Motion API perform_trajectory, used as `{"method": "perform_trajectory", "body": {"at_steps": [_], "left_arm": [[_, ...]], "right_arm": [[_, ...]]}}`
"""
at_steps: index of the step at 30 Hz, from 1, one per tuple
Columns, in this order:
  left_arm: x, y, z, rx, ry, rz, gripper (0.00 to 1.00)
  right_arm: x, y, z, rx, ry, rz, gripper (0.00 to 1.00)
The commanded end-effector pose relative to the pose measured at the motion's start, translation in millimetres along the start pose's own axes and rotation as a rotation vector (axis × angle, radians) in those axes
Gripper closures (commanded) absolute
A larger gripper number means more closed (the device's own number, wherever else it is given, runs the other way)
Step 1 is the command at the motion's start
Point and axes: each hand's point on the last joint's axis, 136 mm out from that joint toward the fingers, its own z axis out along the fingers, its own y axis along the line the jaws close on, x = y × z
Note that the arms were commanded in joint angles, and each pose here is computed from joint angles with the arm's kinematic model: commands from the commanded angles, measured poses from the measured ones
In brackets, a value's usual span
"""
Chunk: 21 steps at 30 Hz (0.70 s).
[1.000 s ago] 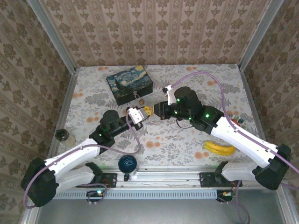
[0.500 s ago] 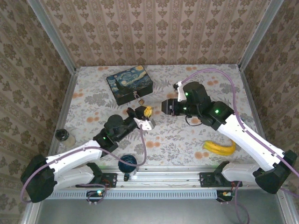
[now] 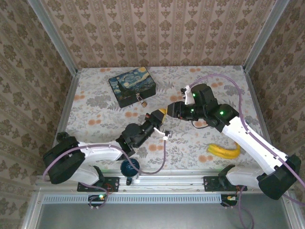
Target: Unlock a padlock with a key
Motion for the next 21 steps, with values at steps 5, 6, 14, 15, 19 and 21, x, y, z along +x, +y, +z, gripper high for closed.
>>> {"method": "perform_trajectory", "body": {"at_steps": [5, 6, 14, 15, 19, 21], "left_arm": [[1, 45, 1, -0.156, 0.031, 0.016, 1.0], [1, 46, 0, -0.155, 0.031, 0.011, 1.0], [3, 47, -4, -0.139, 0.032, -0.033, 1.0], [3, 49, -5, -0.141, 0.03, -0.043, 1.0], [3, 53, -9, -0.148, 0.021, -0.081, 1.0], [4, 57, -11, -0.153, 0.019, -0.094, 1.0]], "right_arm": [[0, -10, 7, -0.019, 0.002, 0.036, 0.59], [-1, -9, 7, -0.03, -0.001, 0.04, 0.59], [-9, 6, 9, -0.131, -0.03, 0.033, 0.64], [-10, 6, 9, -0.134, -0.032, 0.035, 0.66], [-11, 6, 11, -0.141, -0.037, 0.036, 0.73], [-11, 6, 11, -0.145, -0.039, 0.035, 0.75]]}}
